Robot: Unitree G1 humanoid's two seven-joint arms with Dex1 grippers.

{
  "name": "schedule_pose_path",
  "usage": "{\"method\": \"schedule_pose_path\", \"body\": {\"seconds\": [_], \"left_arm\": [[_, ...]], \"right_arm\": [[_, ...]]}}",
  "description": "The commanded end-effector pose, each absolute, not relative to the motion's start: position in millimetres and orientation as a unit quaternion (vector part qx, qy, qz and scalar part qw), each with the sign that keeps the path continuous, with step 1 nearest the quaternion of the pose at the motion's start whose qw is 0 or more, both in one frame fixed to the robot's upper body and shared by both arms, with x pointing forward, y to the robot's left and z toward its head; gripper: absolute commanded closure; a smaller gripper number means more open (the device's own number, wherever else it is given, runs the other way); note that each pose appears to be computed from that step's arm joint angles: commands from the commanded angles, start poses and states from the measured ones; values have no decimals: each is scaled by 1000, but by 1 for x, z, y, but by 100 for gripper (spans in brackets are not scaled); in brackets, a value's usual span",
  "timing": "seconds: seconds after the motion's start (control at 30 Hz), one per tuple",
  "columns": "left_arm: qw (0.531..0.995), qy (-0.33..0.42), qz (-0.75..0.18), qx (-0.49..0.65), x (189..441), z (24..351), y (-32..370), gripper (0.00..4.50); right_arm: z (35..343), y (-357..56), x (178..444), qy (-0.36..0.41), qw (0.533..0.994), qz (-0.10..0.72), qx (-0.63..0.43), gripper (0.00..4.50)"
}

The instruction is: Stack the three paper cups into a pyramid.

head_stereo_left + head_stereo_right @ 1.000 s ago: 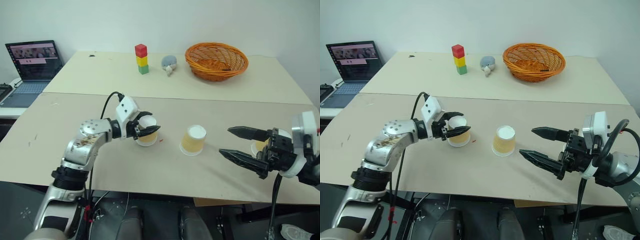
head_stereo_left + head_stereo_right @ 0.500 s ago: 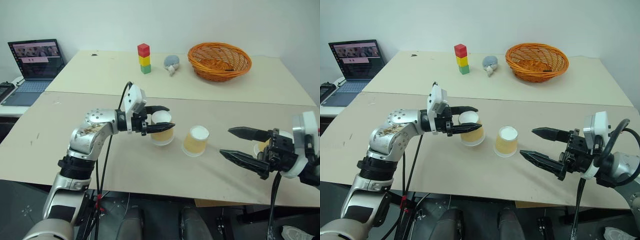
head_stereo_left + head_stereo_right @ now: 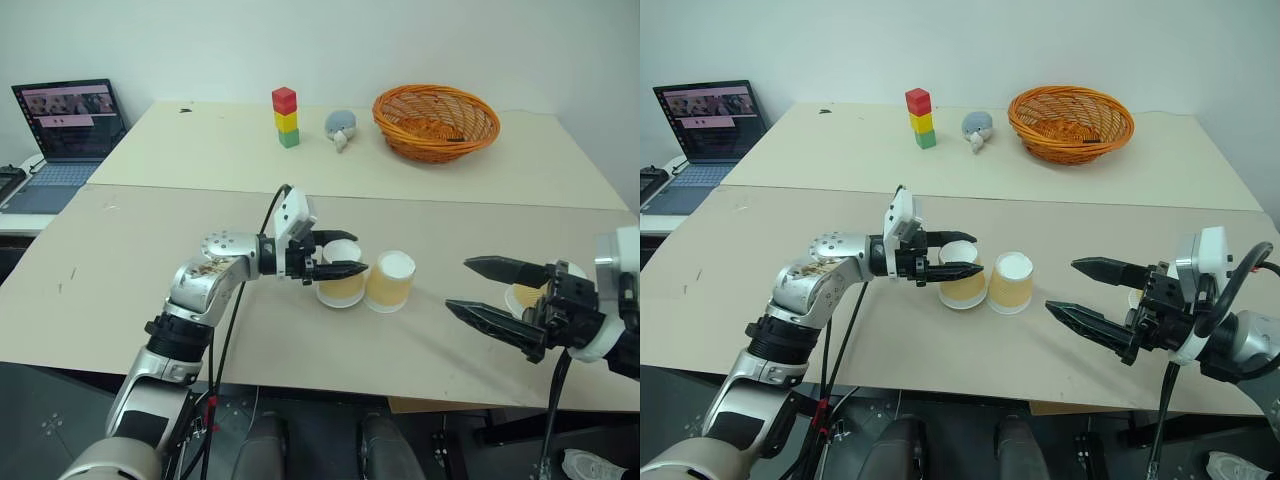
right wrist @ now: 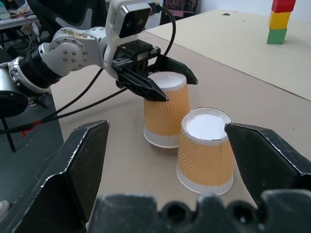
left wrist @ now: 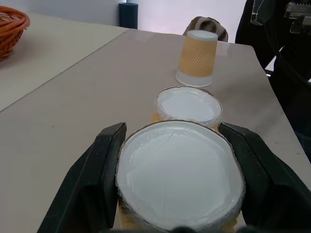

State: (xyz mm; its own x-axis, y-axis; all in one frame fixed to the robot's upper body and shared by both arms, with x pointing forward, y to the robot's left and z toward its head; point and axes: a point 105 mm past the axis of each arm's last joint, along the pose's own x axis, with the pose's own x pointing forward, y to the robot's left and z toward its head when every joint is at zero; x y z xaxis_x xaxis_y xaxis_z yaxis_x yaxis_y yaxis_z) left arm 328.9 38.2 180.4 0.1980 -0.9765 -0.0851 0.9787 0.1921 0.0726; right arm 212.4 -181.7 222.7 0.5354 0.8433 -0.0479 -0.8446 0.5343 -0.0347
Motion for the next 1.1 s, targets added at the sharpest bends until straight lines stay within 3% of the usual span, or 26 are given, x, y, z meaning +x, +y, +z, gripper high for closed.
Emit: {"method": "schedule_pose_path", "body": {"seconds": [0.03, 0.53, 0.57, 0.67, 0.93, 1.1], "left_arm": [[773, -17, -630, 72, 332, 193, 35, 190], [775, -24, -626, 80, 333, 186, 24, 190], [777, -28, -623, 81, 335, 187, 24, 90], [785, -38, -610, 99, 339, 189, 24, 9], [796, -64, -591, 118, 342, 199, 26, 9], [827, -152, -538, 67, 348, 266, 32, 9]], "right_arm": [[233, -179, 207, -3, 873, 485, -45, 0], [235, -181, 207, -6, 875, 481, -44, 0], [235, -181, 207, -6, 876, 481, -44, 0], [235, -183, 208, -7, 876, 480, -44, 0], [236, -184, 209, -8, 877, 479, -45, 0], [239, -186, 210, -13, 878, 477, -44, 0]]}}
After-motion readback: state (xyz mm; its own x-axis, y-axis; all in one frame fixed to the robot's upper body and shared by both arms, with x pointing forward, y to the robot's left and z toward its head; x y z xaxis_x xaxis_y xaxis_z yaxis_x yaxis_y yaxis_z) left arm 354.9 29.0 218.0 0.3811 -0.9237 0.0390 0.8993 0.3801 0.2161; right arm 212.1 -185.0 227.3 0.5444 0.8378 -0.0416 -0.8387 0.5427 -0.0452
